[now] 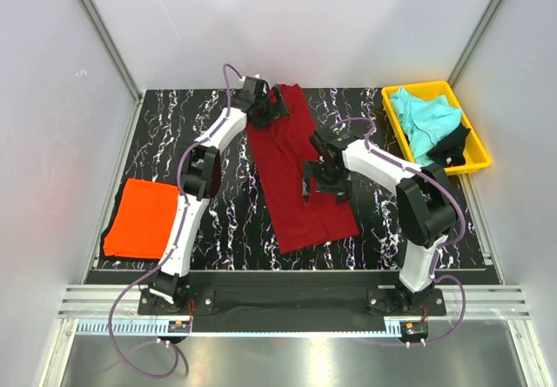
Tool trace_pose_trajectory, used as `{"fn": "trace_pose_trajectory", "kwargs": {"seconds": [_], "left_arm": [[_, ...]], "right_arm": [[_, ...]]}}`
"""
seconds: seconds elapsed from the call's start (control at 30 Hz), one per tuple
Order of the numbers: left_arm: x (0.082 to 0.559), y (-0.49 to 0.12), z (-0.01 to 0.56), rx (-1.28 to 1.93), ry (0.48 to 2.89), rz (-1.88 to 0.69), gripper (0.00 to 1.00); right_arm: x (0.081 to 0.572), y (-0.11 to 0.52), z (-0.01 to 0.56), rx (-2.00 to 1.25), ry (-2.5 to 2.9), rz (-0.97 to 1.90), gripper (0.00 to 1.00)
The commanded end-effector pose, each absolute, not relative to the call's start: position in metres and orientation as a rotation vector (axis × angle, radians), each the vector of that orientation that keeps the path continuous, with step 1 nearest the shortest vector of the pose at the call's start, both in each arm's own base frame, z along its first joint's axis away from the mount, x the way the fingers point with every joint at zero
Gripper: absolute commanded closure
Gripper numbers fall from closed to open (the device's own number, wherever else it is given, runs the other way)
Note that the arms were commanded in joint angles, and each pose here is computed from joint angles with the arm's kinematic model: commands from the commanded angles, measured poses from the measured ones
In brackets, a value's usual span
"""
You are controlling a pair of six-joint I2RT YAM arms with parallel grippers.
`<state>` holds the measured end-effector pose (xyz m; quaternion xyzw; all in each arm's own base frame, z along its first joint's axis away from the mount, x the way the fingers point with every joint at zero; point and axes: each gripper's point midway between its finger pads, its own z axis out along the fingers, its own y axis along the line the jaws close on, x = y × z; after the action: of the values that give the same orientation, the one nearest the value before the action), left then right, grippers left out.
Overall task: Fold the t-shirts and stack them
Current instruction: Fold the tshirt
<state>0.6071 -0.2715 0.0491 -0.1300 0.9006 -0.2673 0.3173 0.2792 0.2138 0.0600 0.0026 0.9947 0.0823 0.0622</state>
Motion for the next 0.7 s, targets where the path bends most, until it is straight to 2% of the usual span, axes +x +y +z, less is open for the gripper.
{"fn": "trace_pose_trajectory", "kwargs": {"seconds": [0.0,0.2,0.23,0.33,0.47,0.57,0.6,0.67], "left_arm": [[0.583,-0.294,0.035,-0.212,2.442,-0.772,0.01],[0.582,-0.255,0.104,-0.128,2.335,-0.603,0.01],[0.582,-0.247,0.139,-0.119,2.275,-0.58,0.01],[0.568,-0.231,0.188,-0.112,2.203,-0.535,0.01],[0.538,-0.218,0.211,-0.125,2.197,-0.521,0.01],[0.508,-0.218,0.197,-0.16,2.263,-0.578,0.08],[0.5,-0.22,0.19,-0.186,2.29,-0.597,0.16],[0.482,-0.225,0.164,-0.202,2.353,-0.641,0.25]], "right_arm": [[0.279,0.242,0.067,0.012,2.987,0.311,0.0],[0.253,0.253,0.065,-0.047,2.993,0.283,0.0],[0.25,0.248,0.063,-0.039,2.997,0.265,0.0],[0.244,0.24,0.071,-0.023,2.97,0.27,0.0],[0.236,0.238,0.079,-0.018,2.956,0.346,0.0],[0.232,0.232,0.084,0.0,2.945,0.361,0.0],[0.232,0.227,0.089,0.024,2.928,0.375,0.0],[0.232,0.224,0.095,0.061,2.912,0.414,0.05]]}}
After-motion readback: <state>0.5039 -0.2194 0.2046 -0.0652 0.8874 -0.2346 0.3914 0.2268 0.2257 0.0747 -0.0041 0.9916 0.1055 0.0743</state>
